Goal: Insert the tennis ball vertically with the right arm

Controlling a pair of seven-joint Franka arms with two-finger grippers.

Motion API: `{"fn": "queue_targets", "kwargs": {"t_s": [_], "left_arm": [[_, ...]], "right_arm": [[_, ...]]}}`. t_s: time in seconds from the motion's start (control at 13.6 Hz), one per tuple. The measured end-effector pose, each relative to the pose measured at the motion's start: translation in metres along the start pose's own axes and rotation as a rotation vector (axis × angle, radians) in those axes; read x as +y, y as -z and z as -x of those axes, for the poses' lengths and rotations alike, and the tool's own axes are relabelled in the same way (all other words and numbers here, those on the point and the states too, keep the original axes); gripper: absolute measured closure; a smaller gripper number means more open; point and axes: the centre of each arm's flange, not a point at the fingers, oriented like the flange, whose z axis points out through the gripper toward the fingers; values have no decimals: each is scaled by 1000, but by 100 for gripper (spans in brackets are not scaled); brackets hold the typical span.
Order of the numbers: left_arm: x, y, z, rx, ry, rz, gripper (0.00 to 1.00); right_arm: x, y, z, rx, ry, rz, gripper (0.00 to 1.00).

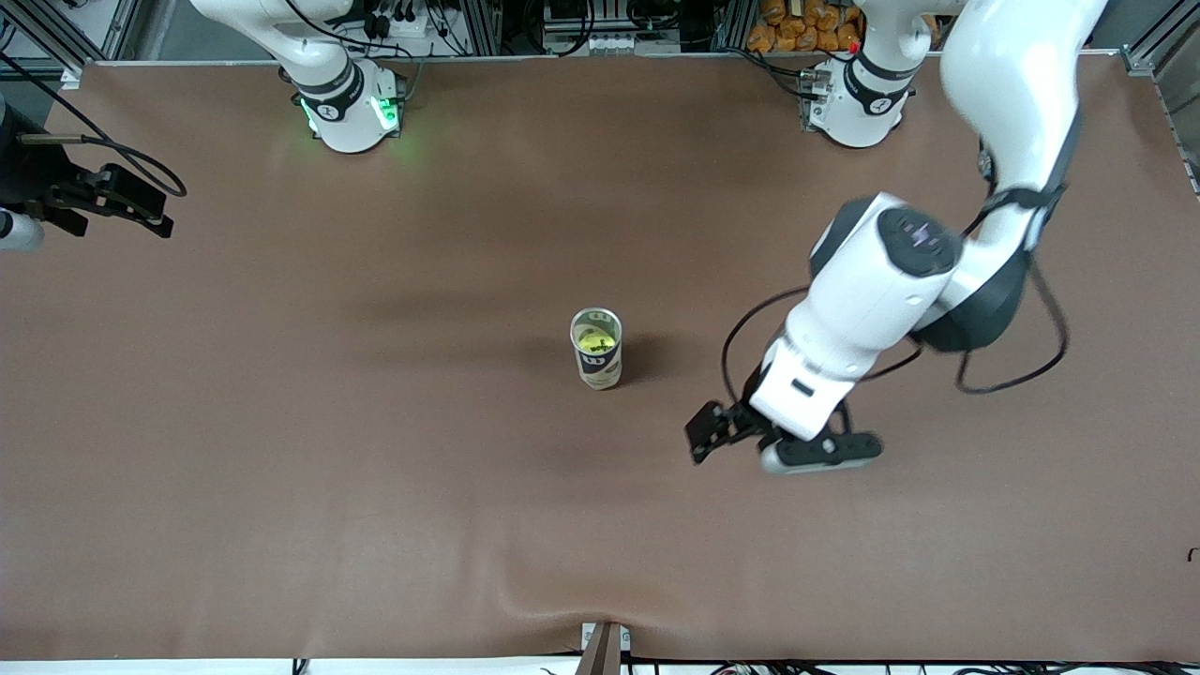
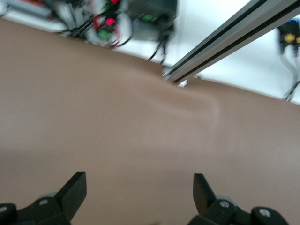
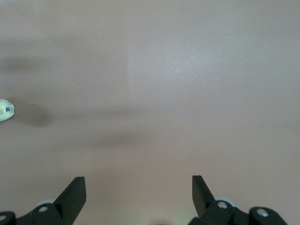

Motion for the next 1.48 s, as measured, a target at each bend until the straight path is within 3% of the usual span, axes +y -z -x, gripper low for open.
{"fn": "queue_targets", "kwargs": {"t_s": [0.22, 0.44, 0.74, 1.03, 1.48], "left_arm": [[-33, 79, 9, -54, -18, -175, 0], [-77, 153, 21, -94, -72, -303, 0], [-146, 230, 33, -199, -68, -274, 0], [-208, 267, 59, -217, -118, -278, 0], [-230, 276, 78, -228, -130, -283, 0]], "right_arm": [[0, -1, 0, 0, 1, -1, 0], [0, -1, -1, -1, 0, -1, 0], [0, -1, -1, 0, 0, -1, 0], [0, -1, -1, -1, 0, -2, 0], [-1, -1, -1, -1, 1, -11, 0]]}}
